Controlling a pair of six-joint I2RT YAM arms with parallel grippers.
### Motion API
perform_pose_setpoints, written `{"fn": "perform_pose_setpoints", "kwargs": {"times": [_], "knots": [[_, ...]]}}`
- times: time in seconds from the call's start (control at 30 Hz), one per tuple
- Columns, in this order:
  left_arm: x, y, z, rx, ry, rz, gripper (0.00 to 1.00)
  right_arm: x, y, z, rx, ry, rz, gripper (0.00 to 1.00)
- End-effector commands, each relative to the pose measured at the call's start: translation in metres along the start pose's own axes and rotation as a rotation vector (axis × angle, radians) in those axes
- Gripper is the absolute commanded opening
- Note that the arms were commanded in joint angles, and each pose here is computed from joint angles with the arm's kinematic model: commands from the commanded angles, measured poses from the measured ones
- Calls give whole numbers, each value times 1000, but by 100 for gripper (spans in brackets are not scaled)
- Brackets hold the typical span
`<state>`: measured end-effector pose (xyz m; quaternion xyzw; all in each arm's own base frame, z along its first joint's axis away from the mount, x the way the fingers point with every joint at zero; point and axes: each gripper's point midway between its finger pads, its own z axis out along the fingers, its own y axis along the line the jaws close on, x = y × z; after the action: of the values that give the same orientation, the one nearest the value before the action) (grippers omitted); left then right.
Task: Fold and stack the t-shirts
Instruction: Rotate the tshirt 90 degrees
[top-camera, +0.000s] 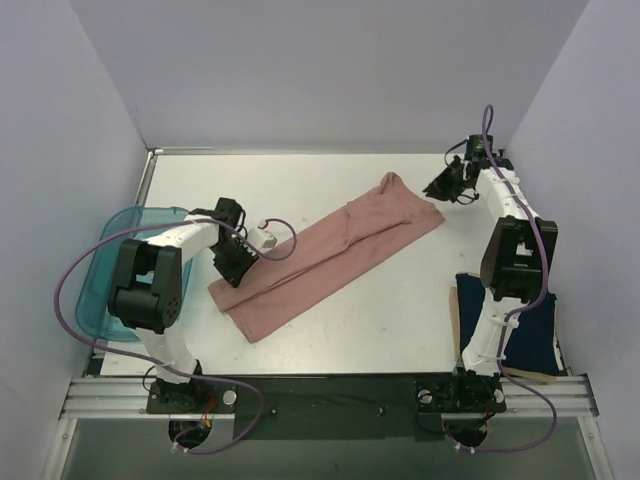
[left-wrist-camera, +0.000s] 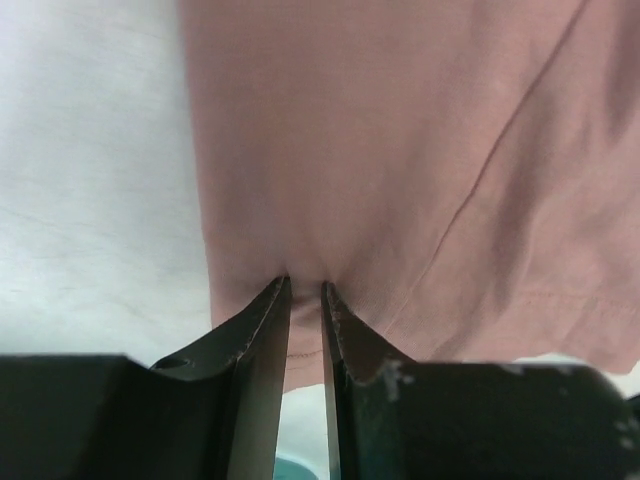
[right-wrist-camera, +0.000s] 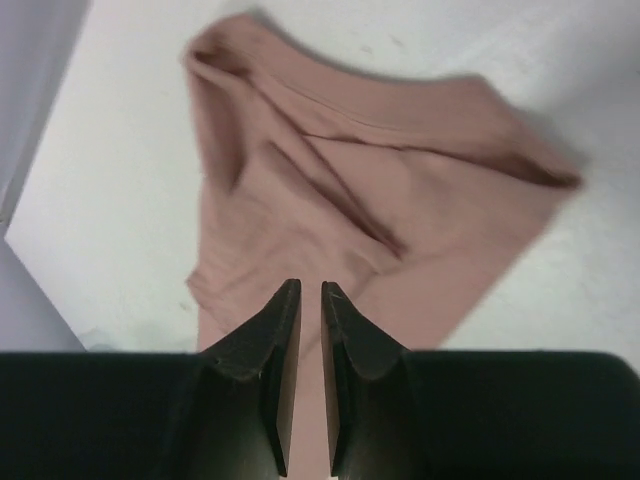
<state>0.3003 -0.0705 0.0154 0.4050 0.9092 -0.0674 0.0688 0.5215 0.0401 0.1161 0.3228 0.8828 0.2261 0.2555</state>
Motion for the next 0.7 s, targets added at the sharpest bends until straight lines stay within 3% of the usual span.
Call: {"fn": "perform_pose_setpoints", "kwargs": {"times": [0.0, 0.1, 0.17, 0.27, 0.4, 0.57, 0.67], "knots": [[28, -65, 1, 193, 43, 100, 29, 55, -79, 12, 211, 139, 81, 10], [33, -108, -8, 328, 9, 208, 32, 75, -95, 24, 243, 208, 137, 10], [30, -129, -31, 418, -44, 205, 35, 77, -97, 35, 248, 231, 167, 10], [15, -124, -53, 433, -135, 158, 41, 79, -97, 61, 243, 273, 234, 11], [-6, -106, -91, 477, -283, 47, 48, 41, -67, 85, 178, 210, 283, 12], [-1, -88, -91, 380, -255, 39, 49, -14, -16, 132, 7, 119, 370, 12], [2, -86, -96, 356, -265, 114, 50, -61, 26, 154, -188, 14, 439, 11]]}}
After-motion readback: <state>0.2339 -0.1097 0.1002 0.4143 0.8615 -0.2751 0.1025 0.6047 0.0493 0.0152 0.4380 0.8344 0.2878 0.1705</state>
